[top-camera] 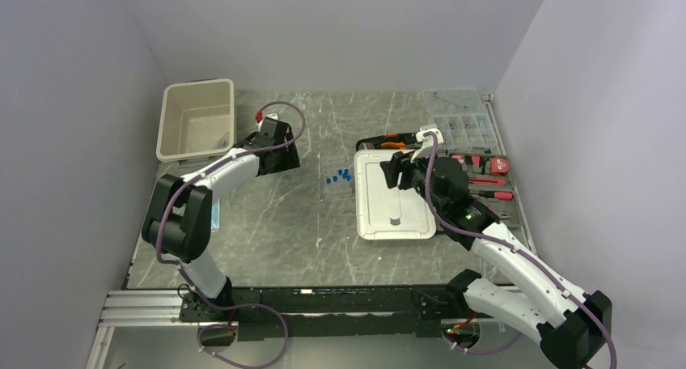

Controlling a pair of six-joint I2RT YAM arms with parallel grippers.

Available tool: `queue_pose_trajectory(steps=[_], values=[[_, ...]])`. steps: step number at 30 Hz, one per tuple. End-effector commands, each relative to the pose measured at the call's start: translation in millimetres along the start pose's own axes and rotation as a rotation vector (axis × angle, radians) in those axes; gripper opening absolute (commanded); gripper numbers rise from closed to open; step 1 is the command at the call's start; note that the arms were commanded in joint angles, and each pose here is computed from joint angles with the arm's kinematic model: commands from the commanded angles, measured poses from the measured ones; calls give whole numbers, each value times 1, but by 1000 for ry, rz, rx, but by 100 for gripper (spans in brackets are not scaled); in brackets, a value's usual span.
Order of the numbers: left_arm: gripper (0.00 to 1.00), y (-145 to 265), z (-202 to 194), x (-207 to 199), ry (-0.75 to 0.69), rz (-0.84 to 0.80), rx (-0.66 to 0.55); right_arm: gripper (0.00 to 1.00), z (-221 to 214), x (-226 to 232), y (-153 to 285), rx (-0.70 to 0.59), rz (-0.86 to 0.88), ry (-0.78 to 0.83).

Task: Organize the chemistry lab equipment

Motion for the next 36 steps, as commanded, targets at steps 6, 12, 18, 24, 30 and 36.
queue_pose_trajectory(steps=[6, 12, 18, 24, 30, 36], values=[[63, -27, 21, 6, 88, 30, -23, 60, 11, 5, 4, -56, 35, -27], [57, -47, 23, 8, 53, 66, 34, 60, 12, 6, 5, -58, 38, -27], [47, -60, 17, 15, 18, 97, 74, 60, 12, 6, 6, -61, 40, -28], [42, -65, 20, 17, -44, 96, 85, 60, 13, 5, 7, -63, 40, -28], [34, -75, 18, 15, -108, 50, 143, 60, 13, 5, 6, -62, 39, -28], [30, -80, 10, 16, -122, 46, 186, 60, 13, 6, 7, -64, 42, -28]])
Point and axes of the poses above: each gripper's point midway between its finger pads, its own y axis back along the fingers, its own x axis along the line the jaws close on, z = x × y, the point moved 10 cm from there along y, back along the fingers, and after that the axes turned 13 degrees about -y, right-handed, at the moved point
